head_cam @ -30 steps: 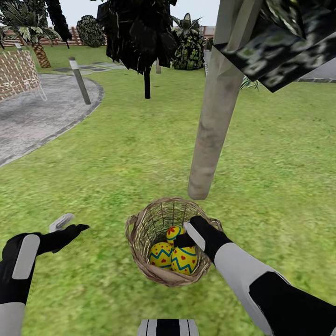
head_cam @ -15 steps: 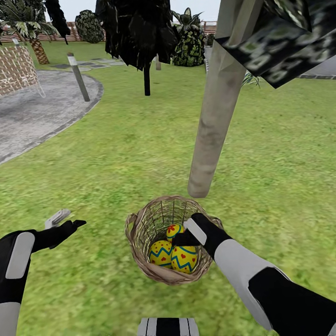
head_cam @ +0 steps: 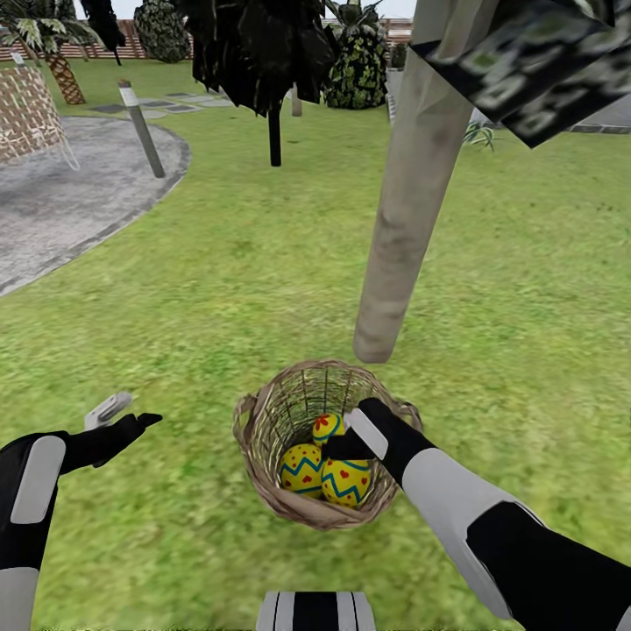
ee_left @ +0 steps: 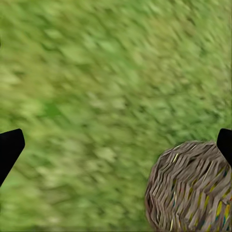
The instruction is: Take the three Easter eggs out of the wicker basket on the lawn in the garden, then place them on the lawn next to a single tree (choose any tree) so that all three eggs are next to the same tree and none are left in the basket.
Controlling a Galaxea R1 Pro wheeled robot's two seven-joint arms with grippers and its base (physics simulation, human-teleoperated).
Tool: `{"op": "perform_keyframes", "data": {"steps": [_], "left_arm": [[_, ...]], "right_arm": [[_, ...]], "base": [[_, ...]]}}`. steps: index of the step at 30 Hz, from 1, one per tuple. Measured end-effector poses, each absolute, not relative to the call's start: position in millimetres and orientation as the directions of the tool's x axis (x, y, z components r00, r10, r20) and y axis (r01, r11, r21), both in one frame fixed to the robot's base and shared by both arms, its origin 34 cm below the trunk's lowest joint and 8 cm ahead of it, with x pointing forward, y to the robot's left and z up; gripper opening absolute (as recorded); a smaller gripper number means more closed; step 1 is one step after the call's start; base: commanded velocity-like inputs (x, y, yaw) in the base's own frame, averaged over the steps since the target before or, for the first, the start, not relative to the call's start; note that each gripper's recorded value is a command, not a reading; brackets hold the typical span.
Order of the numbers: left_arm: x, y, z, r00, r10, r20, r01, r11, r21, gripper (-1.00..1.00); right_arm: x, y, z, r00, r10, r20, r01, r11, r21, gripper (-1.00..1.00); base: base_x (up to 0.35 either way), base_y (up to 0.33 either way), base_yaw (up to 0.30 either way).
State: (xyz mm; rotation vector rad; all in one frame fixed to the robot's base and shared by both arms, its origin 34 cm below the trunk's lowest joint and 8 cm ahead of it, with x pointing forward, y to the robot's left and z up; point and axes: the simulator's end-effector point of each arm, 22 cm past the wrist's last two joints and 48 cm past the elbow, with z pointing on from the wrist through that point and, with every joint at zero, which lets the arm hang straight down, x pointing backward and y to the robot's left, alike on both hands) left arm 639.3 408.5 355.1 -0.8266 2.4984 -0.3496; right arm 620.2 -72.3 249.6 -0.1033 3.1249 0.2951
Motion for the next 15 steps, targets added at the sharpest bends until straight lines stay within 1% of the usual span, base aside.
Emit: {"op": "perform_keyframes", "data": {"steps": [15], "left_arm": [[635,409,338,-0.711,-0.614,-0.343,-0.501,0.785,-0.365,1.00]], "right_arm": [[615,-76,233,-0.998,-0.065,0.011,-0.062,0.983,0.174,1.00]], "base": [[0.000,0.000,0.000]]}}
